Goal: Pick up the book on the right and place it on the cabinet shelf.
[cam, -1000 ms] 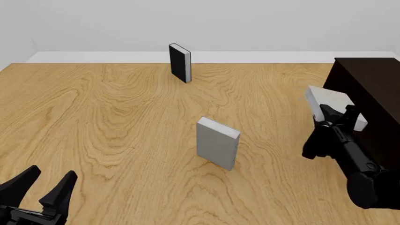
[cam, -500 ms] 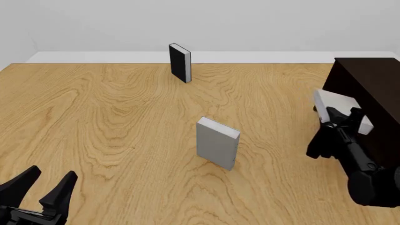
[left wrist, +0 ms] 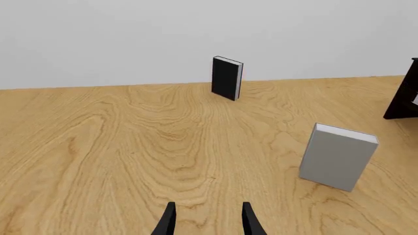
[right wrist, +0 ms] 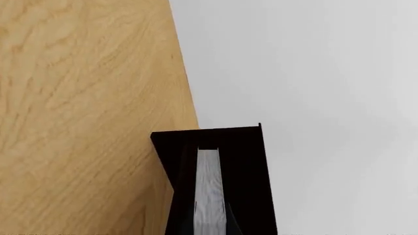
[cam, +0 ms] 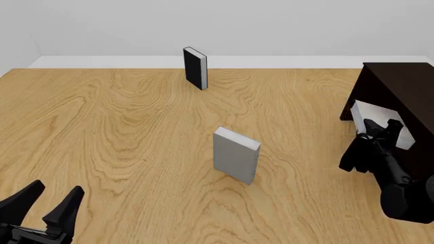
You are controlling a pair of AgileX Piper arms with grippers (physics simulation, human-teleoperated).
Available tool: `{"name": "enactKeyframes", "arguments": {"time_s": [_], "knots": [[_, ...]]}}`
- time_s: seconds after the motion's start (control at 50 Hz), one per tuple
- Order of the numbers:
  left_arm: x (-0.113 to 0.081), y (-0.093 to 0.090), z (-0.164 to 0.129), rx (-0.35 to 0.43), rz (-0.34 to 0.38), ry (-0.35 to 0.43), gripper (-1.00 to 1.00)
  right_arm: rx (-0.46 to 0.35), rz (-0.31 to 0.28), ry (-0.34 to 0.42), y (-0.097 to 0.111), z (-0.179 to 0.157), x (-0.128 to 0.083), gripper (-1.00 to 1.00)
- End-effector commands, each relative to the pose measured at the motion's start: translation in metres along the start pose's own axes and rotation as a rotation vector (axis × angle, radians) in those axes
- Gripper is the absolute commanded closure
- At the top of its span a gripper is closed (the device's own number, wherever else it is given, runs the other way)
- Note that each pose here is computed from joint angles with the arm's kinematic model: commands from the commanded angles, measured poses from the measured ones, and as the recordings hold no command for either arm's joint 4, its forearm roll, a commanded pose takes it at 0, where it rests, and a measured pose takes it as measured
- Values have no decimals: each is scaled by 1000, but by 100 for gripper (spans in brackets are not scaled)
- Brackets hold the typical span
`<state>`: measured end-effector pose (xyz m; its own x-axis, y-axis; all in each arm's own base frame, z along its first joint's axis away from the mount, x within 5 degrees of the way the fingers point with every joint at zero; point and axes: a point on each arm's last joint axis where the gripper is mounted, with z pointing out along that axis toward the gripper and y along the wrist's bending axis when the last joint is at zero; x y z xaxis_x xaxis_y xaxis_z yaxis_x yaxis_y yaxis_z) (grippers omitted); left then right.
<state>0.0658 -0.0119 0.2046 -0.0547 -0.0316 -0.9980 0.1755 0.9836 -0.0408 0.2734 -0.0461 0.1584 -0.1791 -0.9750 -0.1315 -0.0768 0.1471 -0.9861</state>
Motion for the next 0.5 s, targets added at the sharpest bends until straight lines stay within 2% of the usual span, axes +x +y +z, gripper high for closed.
{"name": "enactKeyframes", "arguments": {"time_s": [0.02,0.5], "knots": [[0,0,0,1,-1,1,-100,21,9,26,0,6,9,100],[1,0,0,7,-7,9,-100,19,-13,61,-4,21,19,100]]}}
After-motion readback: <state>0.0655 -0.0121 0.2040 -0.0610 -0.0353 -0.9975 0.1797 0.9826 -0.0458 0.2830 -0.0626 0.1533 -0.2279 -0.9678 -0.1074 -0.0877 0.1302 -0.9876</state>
